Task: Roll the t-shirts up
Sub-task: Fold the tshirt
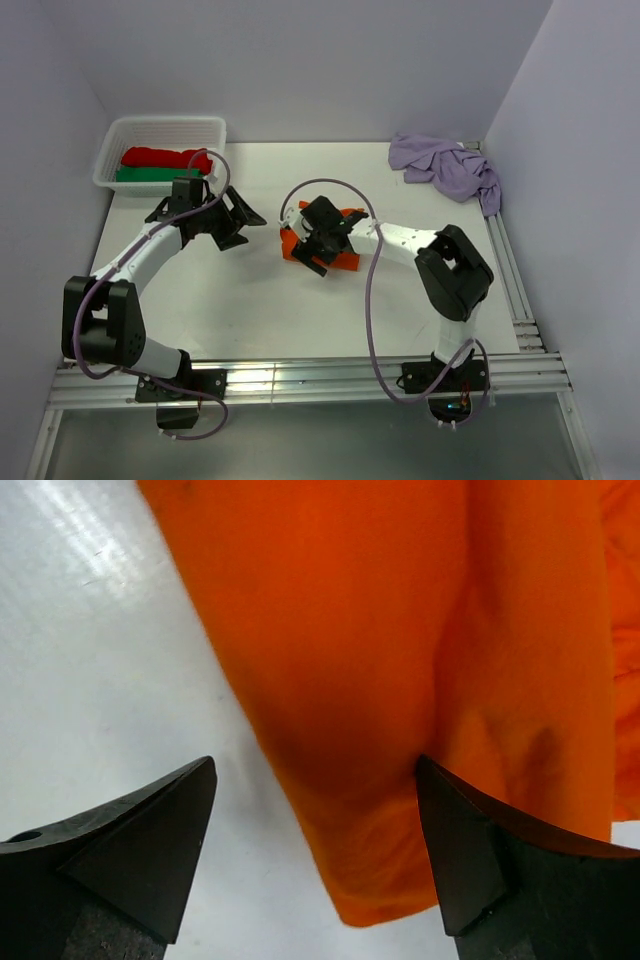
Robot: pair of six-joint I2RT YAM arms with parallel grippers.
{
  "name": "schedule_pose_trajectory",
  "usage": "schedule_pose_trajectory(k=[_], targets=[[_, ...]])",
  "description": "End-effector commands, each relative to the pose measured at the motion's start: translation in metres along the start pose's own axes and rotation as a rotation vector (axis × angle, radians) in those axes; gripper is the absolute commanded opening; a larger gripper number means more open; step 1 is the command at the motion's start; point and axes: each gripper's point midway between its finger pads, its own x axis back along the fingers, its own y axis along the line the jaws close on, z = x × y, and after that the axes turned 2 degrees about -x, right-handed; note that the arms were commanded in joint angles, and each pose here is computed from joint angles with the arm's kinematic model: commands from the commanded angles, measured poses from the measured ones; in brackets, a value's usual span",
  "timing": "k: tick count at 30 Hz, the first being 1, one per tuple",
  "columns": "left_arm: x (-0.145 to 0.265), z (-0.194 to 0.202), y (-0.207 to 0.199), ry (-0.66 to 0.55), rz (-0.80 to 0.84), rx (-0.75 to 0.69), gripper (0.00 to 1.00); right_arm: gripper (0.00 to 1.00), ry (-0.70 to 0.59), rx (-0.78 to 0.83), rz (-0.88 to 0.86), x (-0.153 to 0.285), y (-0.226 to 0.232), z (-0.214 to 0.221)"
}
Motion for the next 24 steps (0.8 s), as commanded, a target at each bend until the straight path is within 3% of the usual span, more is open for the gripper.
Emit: schedule_pose_trajectory(k=[1,9,11,12,13,16,20,24], targets=[[0.004,-0.006,-0.008,0.006,0.046,-0.025,0.83,0.88,-0.020,0.031,0.088,-0.005,-0.018,-0.021],[0.010,-0.011,0.012,0.013,0.030,-0.014,0.82,0.81,0.073,-0.043,0.015,-0.030,0.000,-0.014],[0.014,-0.013,0.017,0.009,0.024,-0.012,0.82,0.70,0.085,-0.081,-0.025,-0.031,0.015,-0.013],[0.017,-0.018,0.021,-0.002,0.018,-0.005,0.82,0.59,0.093,-0.083,-0.037,-0.032,0.026,-0.013],[0.019,-0.020,0.024,-0.005,0.015,-0.011,0.82,0.42,0.103,-0.098,-0.026,-0.033,0.030,-0.014],[0.023,-0.020,0.033,-0.005,0.005,-0.007,0.82,0.24,0.121,-0.172,-0.041,-0.034,0.058,-0.025],[0.030,-0.024,0.049,-0.021,-0.010,0.022,0.82,0.25,0.121,-0.434,-0.064,-0.032,0.094,-0.055],[0.030,-0.019,0.056,-0.026,-0.005,0.034,0.83,0.28,0.257,-0.713,-0.040,-0.033,0.121,-0.049]])
